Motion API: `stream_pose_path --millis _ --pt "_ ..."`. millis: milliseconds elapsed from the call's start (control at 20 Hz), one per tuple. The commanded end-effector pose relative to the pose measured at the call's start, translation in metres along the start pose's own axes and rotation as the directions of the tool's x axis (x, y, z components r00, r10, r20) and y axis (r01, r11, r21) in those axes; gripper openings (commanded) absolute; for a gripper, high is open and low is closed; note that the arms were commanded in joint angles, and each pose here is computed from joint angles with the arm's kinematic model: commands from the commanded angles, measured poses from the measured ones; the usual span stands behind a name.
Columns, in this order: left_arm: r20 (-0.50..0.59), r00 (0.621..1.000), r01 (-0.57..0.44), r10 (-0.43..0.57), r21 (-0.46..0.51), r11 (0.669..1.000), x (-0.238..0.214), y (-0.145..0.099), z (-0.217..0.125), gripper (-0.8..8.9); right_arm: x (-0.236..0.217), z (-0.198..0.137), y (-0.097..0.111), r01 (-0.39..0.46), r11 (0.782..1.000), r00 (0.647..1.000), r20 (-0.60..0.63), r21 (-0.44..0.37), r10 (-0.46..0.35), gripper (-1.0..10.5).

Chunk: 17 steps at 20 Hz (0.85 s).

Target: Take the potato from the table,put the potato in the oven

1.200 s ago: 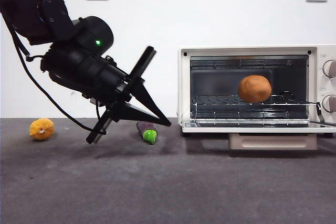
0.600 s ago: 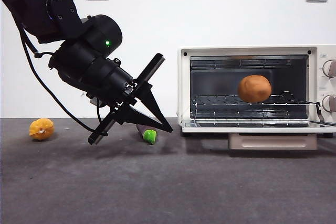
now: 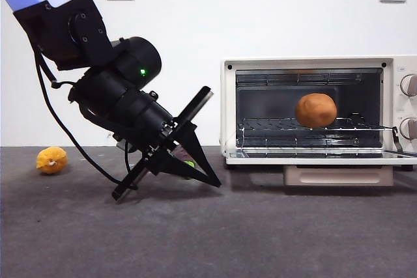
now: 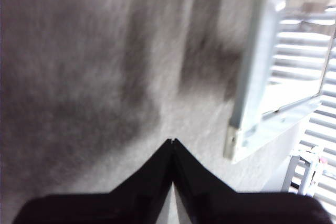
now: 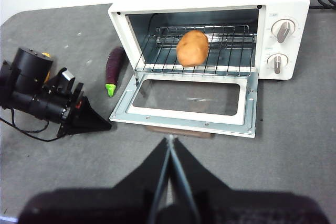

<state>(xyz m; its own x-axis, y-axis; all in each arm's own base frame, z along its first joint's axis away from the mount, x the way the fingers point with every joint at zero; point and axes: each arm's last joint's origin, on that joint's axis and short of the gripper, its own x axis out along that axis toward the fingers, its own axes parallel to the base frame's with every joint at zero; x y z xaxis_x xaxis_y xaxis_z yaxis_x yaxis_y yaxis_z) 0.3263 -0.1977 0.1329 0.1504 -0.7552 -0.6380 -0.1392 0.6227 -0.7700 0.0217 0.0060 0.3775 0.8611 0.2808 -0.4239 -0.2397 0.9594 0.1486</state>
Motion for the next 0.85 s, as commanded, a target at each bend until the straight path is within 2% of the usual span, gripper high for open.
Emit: stream_pose_path --millis 50,850 --pt "-0.009 1.000 0.003 -0.003 0.003 1.000 0.005 0.000 -0.001 -0.07 0.001 -0.001 0.000 0.001 1.000 1.000 0.001 0.007 -0.001 -0.1" --pt "0.013 0.998 0.054 -0.054 0.014 0.998 0.008 -0.017 0.000 -0.07 0.000 -0.003 -0.001 0.008 1.000 1.000 -0.021 0.001 -0.008 -0.1"
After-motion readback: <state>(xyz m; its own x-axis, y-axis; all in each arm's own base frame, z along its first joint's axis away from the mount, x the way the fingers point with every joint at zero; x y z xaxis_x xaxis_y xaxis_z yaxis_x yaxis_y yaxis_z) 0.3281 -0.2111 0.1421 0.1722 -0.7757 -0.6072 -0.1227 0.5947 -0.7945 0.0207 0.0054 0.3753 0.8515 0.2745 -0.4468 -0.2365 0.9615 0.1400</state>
